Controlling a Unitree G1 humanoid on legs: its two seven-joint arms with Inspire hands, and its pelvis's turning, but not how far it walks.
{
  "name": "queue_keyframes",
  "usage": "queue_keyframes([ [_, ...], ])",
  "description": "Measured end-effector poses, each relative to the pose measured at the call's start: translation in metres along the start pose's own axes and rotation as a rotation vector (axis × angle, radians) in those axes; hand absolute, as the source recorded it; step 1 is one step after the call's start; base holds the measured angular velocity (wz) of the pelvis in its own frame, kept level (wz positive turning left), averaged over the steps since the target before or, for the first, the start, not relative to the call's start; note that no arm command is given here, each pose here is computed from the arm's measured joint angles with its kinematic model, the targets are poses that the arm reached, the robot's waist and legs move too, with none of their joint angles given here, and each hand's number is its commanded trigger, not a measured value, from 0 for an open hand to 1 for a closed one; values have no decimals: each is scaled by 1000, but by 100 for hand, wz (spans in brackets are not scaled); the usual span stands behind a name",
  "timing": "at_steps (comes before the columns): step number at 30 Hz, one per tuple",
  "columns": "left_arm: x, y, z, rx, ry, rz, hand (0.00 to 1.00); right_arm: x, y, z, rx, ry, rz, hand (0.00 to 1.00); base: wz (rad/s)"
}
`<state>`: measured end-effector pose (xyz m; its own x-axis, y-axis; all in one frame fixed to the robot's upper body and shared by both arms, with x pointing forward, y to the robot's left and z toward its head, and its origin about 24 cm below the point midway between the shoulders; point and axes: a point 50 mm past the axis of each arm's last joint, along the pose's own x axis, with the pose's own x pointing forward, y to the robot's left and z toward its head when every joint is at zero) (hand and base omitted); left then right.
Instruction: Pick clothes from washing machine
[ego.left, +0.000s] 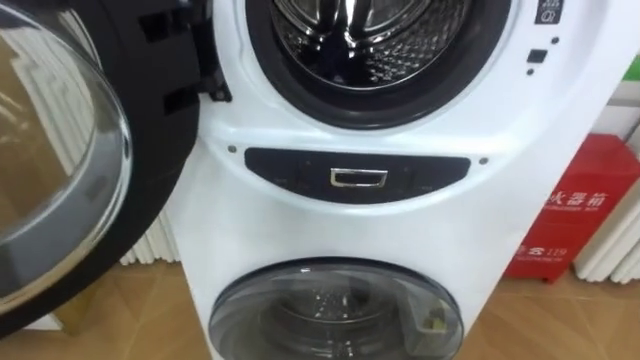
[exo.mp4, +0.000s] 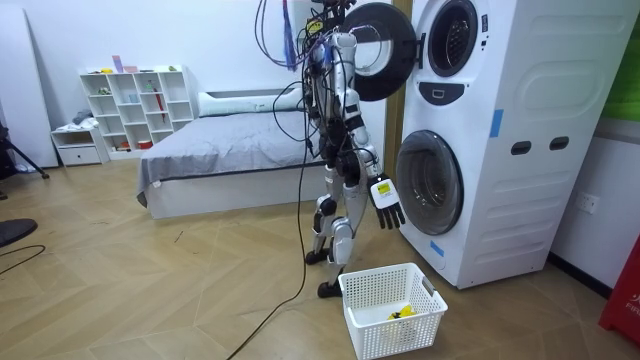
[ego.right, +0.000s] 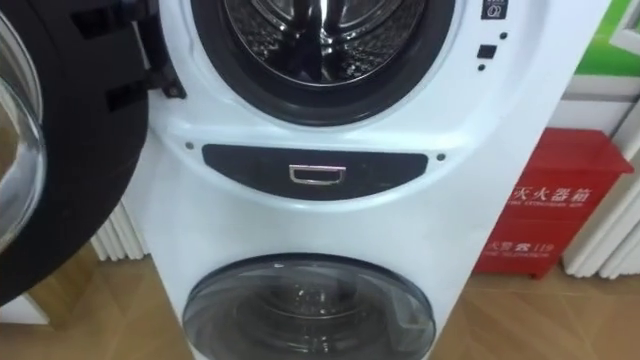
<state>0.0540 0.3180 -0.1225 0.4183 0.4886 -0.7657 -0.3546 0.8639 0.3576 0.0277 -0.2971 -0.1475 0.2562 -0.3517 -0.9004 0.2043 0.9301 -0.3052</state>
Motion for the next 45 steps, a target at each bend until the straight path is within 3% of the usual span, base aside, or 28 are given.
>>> queue_keyframes([
  [4, 6, 15, 48, -158, -164, 128, 0, -3, -12, -6, 19, 1, -51, 0, -1],
  [7, 1, 35, 103, -312, -376, 214, 0, -4, -14, -9, 18, 6, -60, 0, -4],
  [9, -12, 53, 149, -377, -555, 302, 0, -5, -17, -10, 46, -6, -81, 0, -4],
  [14, -36, 71, 186, -411, -695, 425, 0, -10, -14, -30, 41, 39, -93, 0, 8],
  [23, -46, 87, 203, -396, -660, 568, 0, -12, -13, -31, -34, 41, -97, 0, 7],
  [32, -54, 93, 219, -229, -716, 669, 0, -14, -19, -34, -35, 56, -100, 0, 12],
  [45, -85, 79, 234, -133, -828, 648, 0, -12, -7, -43, -24, 120, 14, 0, 14],
])
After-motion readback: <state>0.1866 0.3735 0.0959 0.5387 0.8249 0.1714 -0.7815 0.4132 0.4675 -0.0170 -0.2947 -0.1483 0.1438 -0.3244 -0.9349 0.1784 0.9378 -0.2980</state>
